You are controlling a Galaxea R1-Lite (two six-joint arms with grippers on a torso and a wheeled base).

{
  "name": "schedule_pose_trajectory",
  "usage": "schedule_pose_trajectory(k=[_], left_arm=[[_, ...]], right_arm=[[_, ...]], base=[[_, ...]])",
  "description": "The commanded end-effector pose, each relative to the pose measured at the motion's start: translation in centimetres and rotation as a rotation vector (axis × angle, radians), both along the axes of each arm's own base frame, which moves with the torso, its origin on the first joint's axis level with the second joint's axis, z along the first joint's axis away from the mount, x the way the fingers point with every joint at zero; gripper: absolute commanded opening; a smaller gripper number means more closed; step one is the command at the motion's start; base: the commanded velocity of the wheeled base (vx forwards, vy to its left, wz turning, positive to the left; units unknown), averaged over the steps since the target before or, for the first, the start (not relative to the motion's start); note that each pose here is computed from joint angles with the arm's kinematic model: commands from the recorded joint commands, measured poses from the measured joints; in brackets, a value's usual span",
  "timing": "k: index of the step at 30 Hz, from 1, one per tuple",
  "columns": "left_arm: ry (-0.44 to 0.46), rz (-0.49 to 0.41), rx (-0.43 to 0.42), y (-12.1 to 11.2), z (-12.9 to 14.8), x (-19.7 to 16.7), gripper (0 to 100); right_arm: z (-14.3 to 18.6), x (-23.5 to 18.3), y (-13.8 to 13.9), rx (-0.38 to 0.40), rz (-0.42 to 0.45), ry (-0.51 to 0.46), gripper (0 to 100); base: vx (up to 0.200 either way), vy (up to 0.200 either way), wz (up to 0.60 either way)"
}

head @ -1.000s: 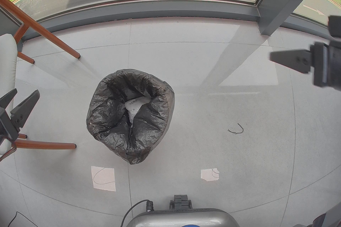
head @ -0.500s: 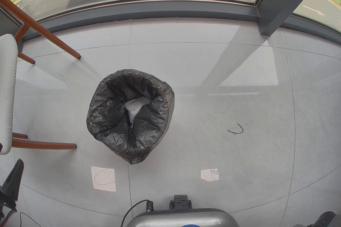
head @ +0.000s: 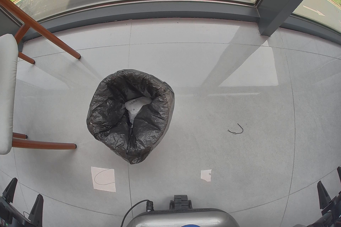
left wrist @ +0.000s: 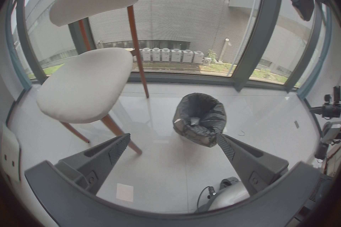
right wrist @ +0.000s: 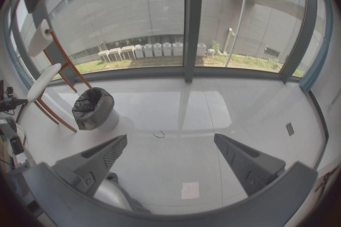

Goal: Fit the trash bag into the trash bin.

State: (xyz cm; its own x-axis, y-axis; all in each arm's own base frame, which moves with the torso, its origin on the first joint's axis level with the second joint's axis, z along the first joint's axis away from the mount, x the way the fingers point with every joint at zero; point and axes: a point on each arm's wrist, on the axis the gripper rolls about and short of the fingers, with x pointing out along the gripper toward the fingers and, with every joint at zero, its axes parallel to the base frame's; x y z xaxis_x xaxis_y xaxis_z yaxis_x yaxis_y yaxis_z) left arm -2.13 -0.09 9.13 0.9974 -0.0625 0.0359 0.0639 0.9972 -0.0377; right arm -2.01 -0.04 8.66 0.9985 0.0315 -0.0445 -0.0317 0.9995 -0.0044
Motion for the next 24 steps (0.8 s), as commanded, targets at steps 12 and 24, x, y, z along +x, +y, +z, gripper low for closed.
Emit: schedule_pose_trajectory(k=[12,24], left_arm=[[0.033,0.040,0.042,0.08,-1.51,-0.17,100],[0.034,0.043,0.041,0.08,-1.55,-0.16,100]], right_arm=[[-1.14,-0.27,0.10,0.004,0.001,-0.041,100],[-1.13,-0.27,0.06,0.001,-0.018,-0.043,100]], base=[[0.000,0.000,0.00],[0.000,0.000,0.00]])
